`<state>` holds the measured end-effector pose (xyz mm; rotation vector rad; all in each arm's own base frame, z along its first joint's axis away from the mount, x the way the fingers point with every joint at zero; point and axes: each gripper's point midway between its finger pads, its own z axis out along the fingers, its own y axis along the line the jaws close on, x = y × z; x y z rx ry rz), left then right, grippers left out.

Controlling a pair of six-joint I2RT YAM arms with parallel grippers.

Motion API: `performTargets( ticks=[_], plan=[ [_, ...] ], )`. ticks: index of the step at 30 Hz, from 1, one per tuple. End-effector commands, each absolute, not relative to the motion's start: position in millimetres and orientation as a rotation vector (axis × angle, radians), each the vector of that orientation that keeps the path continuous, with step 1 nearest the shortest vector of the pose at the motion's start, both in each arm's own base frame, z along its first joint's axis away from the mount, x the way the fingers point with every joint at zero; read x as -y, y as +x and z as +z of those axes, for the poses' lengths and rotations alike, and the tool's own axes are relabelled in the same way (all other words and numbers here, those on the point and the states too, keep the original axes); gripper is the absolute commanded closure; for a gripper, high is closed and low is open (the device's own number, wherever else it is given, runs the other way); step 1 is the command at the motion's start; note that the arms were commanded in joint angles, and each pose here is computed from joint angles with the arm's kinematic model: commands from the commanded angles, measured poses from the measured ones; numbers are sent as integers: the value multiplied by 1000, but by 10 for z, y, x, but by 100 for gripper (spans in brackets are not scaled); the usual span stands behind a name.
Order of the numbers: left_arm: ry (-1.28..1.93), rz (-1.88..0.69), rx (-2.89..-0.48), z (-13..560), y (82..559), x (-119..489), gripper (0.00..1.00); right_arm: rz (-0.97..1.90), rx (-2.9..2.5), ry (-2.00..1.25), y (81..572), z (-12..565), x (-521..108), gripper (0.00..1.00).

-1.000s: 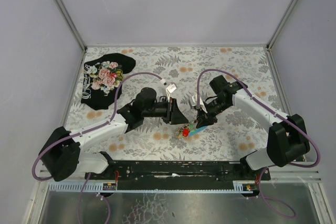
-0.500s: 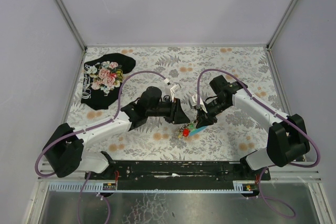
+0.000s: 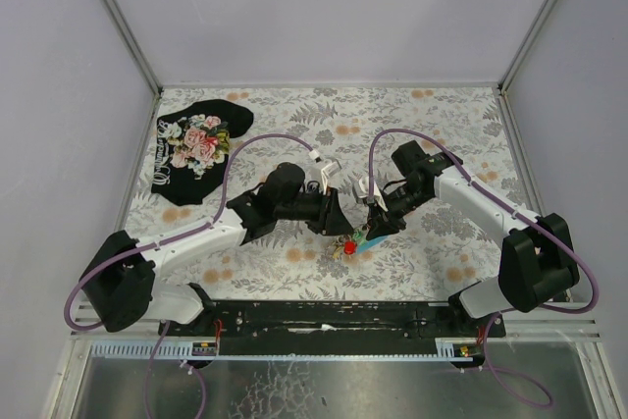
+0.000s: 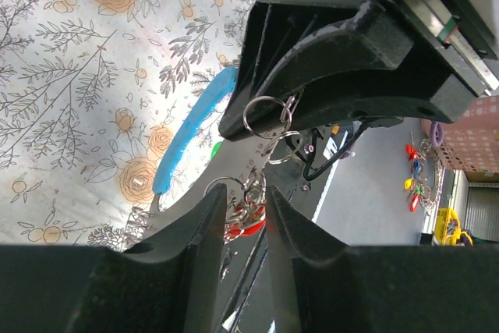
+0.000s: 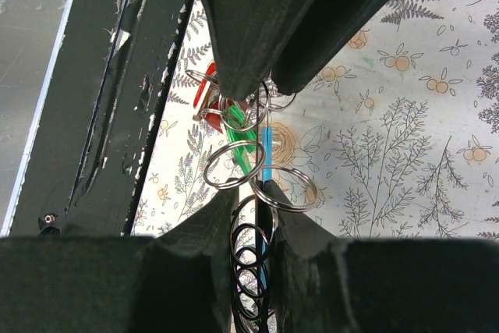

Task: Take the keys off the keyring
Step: Pick up the key from the keyring.

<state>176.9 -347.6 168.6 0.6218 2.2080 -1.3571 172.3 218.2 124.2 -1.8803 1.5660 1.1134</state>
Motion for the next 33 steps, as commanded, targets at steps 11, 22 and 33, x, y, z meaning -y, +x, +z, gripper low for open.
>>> performTargets(
  ticks=[11, 22, 33],
  plan=[
    [687, -1434, -2106, 2008, 1701, 3562, 78, 1171, -1498, -1859, 1674, 1370, -2273, 100],
    [676, -1383, -2165, 1904, 1743, 3570, 84, 1173, -1500, -1858, 1675, 1369, -2273, 100],
    [630, -1352, -2227, 1808, 1807, 3595, 85, 1108, -1540, -1837, 1770, 1352, -2267, 100]
  ],
)
